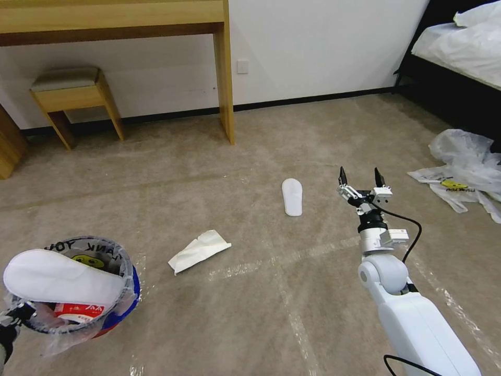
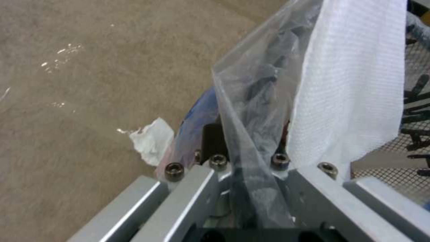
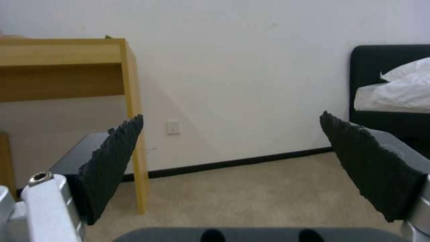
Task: Pick up the trash bin and place the garbage on the floor into it.
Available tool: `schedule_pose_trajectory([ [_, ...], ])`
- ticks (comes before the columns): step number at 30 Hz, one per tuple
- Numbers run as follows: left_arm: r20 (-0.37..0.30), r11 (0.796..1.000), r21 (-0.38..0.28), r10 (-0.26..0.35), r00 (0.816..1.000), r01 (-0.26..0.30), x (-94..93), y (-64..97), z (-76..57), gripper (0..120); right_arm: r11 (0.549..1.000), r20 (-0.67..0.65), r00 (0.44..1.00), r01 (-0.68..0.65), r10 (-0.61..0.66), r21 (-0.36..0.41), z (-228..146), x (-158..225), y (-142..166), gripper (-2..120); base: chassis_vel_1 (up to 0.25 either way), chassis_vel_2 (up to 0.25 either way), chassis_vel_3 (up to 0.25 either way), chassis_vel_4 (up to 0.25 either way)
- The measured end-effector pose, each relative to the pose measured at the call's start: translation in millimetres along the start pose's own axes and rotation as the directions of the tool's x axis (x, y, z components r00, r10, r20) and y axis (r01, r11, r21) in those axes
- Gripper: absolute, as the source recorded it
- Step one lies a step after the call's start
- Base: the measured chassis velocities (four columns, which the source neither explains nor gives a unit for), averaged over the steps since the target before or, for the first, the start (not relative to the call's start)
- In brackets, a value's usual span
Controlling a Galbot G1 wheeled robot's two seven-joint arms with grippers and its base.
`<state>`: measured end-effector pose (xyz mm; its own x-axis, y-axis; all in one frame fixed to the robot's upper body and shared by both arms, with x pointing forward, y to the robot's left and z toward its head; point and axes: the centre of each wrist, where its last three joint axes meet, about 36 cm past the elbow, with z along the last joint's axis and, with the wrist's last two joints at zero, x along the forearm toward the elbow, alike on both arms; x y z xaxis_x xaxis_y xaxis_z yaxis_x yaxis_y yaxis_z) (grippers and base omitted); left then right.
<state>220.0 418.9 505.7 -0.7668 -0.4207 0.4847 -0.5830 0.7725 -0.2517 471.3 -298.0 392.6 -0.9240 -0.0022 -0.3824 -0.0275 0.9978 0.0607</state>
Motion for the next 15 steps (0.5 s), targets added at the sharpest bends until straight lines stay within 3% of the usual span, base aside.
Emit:
schedule_pose_trajectory([
  [9, -0.001, 1.0, 0.001, 0.003, 1.0, -0.003, 0.7, -1.1, 1.0, 1, 1.0, 0.007, 1.0, 0.002, -0.002, 0.006, -0.3, -0.1, -0.8, 100, -0.09, 0.077, 0.076, -0.074],
  [15, 0.0, 1.0, 0.0, 0.003, 1.0, -0.003, 0.7, -1.4, 1.0, 1, 1.0, 0.007, 1.0, 0.003, -0.003, 0.007, -0.5, 0.5, -0.9, 100, 0.0, 0.0, 0.0, 0.0],
])
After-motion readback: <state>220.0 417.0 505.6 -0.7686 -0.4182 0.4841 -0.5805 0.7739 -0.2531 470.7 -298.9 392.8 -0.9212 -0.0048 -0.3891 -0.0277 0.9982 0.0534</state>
